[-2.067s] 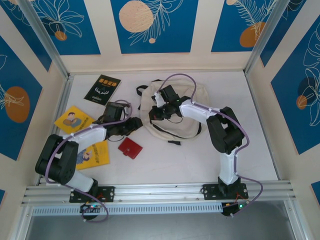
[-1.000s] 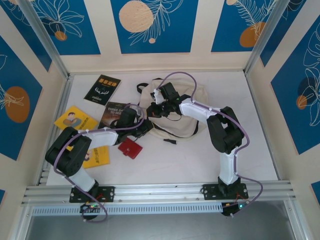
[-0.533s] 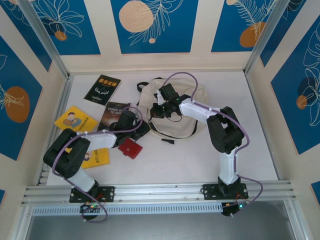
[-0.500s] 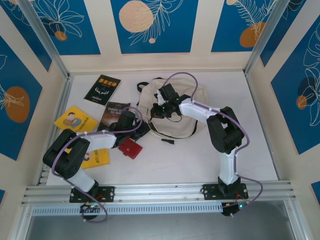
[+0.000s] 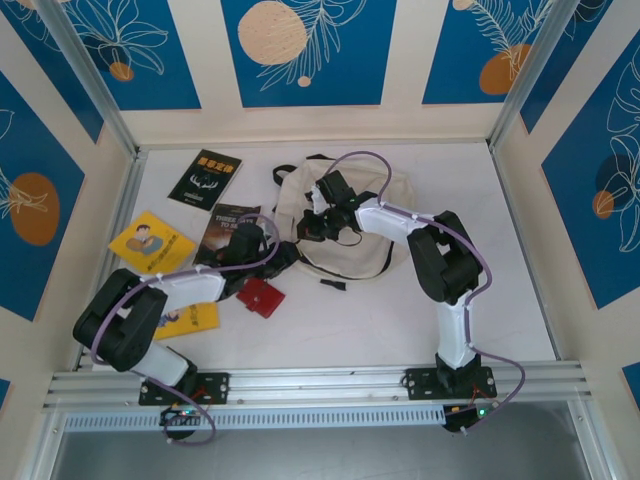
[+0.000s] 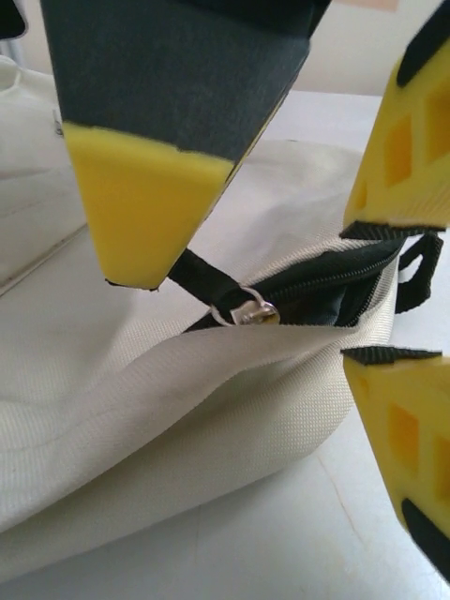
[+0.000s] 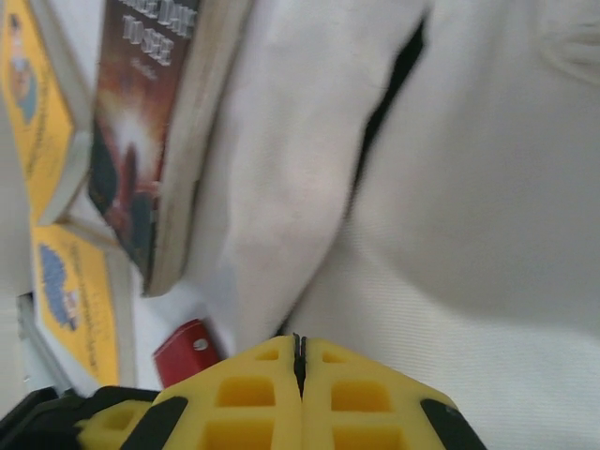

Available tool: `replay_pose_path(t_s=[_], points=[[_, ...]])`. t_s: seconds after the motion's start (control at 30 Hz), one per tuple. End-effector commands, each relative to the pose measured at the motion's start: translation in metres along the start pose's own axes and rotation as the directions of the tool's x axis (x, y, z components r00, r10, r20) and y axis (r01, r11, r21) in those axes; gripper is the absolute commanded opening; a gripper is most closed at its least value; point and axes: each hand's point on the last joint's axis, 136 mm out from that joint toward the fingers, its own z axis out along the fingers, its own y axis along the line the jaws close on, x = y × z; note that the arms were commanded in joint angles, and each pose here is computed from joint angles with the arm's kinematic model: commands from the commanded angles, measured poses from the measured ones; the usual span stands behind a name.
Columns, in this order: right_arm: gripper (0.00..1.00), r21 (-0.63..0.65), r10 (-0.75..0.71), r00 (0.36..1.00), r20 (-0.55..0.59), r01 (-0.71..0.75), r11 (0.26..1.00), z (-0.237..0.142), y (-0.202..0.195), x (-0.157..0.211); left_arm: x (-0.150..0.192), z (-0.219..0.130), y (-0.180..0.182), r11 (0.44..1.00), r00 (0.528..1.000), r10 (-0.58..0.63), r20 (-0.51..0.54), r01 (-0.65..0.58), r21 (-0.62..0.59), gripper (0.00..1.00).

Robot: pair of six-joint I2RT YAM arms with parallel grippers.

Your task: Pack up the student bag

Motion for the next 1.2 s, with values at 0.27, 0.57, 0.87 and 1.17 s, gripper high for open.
replay_pose_path(t_s=[0.27, 0.57, 0.87, 1.17], points=[[0.0, -0.113, 0.015, 0.998, -0.058, -0.021, 0.993, 0.008, 0.01, 0.001, -0.008, 0.009, -0.008, 0.999, 1.0, 0.019, 0.011, -0.019, 0.051, 0.57], [0.0, -0.126, 0.027, 0.998, -0.058, -0.034, 0.991, 0.007, 0.01, -0.003, -0.014, 0.025, -0.002, 1.0, 1.0, 0.009, 0.013, -0.009, 0.022, 0.49], [0.0, -0.051, 0.02, 1.0, -0.006, -0.021, 0.998, 0.008, 0.001, -0.017, -0.01, 0.023, 0.005, 1.0, 1.0, 0.006, 0.007, -0.006, -0.001, 0.14], [0.0, 0.173, 0.071, 0.977, 0.203, -0.107, 0.979, 0.008, -0.044, -0.071, 0.016, 0.009, 0.026, 0.999, 0.998, 0.009, -0.068, -0.012, -0.046, 0.04]])
